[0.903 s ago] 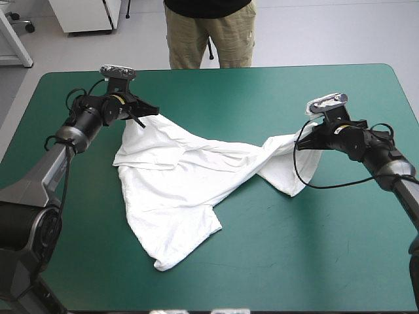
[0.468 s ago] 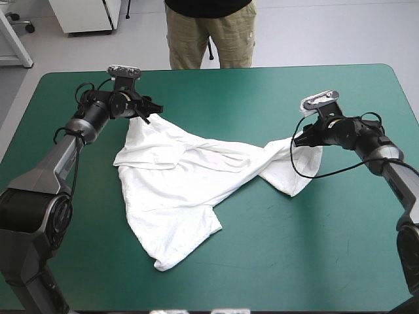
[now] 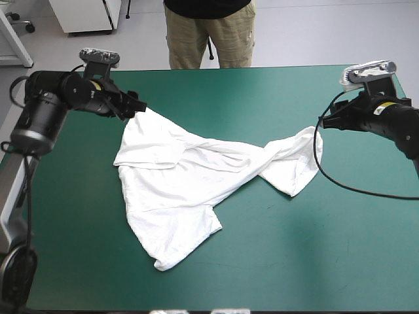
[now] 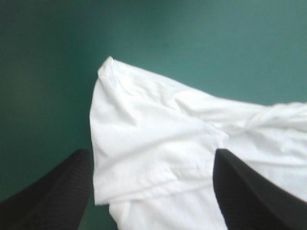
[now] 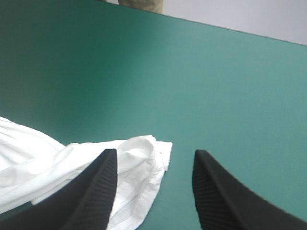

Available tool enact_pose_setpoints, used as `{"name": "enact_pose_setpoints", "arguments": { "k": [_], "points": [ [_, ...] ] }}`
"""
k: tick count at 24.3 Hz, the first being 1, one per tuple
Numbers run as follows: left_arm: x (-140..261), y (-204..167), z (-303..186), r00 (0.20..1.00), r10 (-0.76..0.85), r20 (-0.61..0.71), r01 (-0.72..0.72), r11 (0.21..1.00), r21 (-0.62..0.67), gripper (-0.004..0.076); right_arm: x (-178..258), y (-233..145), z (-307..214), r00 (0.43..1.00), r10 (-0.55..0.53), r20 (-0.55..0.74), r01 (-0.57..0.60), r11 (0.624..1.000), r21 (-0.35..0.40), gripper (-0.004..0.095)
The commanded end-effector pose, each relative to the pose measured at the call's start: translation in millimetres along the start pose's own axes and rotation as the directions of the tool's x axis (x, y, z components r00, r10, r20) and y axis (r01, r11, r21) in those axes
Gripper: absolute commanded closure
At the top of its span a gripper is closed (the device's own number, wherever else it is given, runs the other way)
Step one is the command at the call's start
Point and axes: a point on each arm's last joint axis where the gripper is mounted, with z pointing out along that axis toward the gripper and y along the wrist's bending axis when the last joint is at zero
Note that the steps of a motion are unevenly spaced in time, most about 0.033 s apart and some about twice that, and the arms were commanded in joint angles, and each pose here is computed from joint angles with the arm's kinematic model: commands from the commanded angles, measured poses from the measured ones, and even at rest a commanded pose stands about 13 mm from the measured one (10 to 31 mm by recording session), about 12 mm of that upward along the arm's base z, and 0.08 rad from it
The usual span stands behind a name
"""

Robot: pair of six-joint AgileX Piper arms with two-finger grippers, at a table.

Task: Fold the cloth

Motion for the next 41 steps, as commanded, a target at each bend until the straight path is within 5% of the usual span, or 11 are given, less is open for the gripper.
{"name": "enact_pose_setpoints", "arguments": {
  "k": [1,14,25,27,31,32,41],
  "points": [
    [25.6,-8.0,-42.0,0.998,-0.016,0.057,0.015,1.000,0.026,0.0217,-15.5,5.5,-51.6,0.987,0.020,0.159,-0.020,1.000,-0.004,0.0441],
    [182.5,-27.0,-11.1,0.976,-0.136,-0.172,0.157,0.981,0.113,0.0217,-3.6,21.0,-84.1,0.993,0.057,0.108,-0.045,0.993,-0.111,0.0470],
    [210.5,-21.5,69.7,0.934,-0.220,-0.281,0.246,0.968,0.058,0.0218,-1.0,22.4,-82.4,0.995,0.037,0.092,-0.025,0.992,-0.124,0.0490],
    [217.2,-25.3,84.7,0.911,-0.207,-0.356,0.256,0.962,0.095,0.0284,-1.2,21.9,-79.1,0.996,0.021,0.088,-0.011,0.992,-0.123,0.0490],
    [222.9,-32.1,103.5,0.893,-0.190,-0.409,0.279,0.945,0.170,0.0692,6.3,20.6,-66.8,0.999,0.026,-0.023,-0.029,0.991,-0.130,0.0490],
    [222.7,-31.7,104.7,0.895,-0.190,-0.403,0.276,0.946,0.169,0.0728,8.2,20.0,-66.0,0.999,0.016,-0.044,-0.021,0.992,-0.124,0.0490],
    [222.6,-31.7,104.2,0.899,-0.175,-0.401,0.263,0.949,0.175,0.0733,31.6,40.8,-32.1,0.977,-0.068,-0.202,0.027,0.979,-0.201,0.0488]
  ]
}}
